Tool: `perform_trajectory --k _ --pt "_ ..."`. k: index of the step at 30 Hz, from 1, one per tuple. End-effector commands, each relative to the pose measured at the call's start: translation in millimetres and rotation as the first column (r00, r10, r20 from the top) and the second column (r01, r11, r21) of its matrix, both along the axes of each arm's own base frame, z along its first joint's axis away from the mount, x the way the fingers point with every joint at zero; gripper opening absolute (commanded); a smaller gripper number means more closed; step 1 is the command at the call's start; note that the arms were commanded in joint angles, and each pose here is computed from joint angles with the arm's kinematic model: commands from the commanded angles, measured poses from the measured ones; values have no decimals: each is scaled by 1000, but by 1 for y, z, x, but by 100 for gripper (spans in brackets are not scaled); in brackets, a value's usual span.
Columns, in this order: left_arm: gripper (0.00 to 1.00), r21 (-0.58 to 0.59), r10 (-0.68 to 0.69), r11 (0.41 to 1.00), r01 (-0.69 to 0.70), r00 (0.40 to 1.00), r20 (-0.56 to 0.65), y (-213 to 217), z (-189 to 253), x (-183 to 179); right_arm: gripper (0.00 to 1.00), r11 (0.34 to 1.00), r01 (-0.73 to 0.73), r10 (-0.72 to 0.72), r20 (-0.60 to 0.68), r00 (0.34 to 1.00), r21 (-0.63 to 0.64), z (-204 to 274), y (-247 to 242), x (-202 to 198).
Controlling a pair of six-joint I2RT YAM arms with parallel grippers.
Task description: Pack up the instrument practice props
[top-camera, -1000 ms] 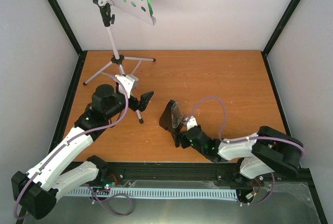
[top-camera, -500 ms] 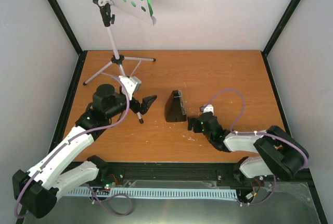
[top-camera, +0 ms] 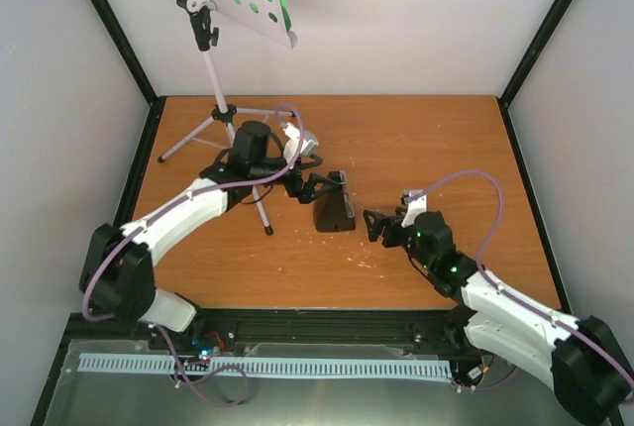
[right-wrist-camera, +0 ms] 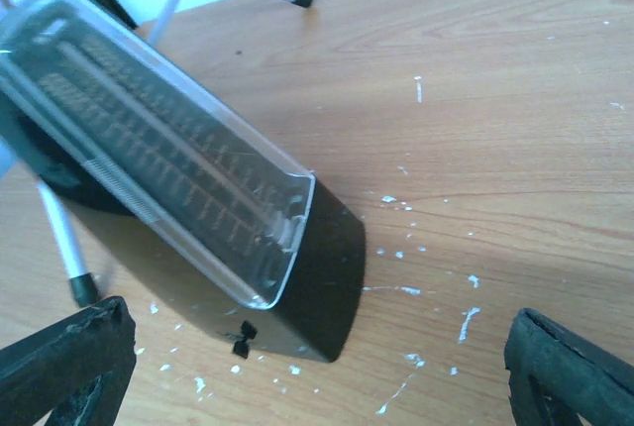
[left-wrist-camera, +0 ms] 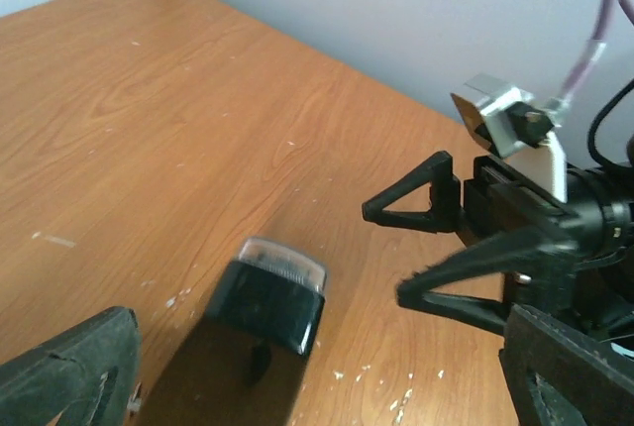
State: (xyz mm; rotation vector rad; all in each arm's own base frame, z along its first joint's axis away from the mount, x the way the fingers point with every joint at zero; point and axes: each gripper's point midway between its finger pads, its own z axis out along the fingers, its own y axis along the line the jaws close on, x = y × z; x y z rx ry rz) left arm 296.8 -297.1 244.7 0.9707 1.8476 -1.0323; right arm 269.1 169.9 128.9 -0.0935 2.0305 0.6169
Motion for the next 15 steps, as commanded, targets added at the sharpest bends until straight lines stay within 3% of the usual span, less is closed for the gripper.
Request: perform_trajectory --k 1,5,10,15 --pt "99 -50 -158 986 160 987 38 -26 8 5 100 997 -68 69 -15 997 37 -3 -1 -23" --pt "99 -64 -233 969 239 969 82 -40 1 10 100 992 -99 97 23 995 84 8 -3 -35" --pt "100 -47 -325 945 324 946 -6 -52 -41 -10 100 992 -95 91 52 995 80 15 -10 -42" --pt "100 45 -315 948 316 948 -37 -57 -77 -26 100 991 -99 94 65 993 86 18 -11 -45"
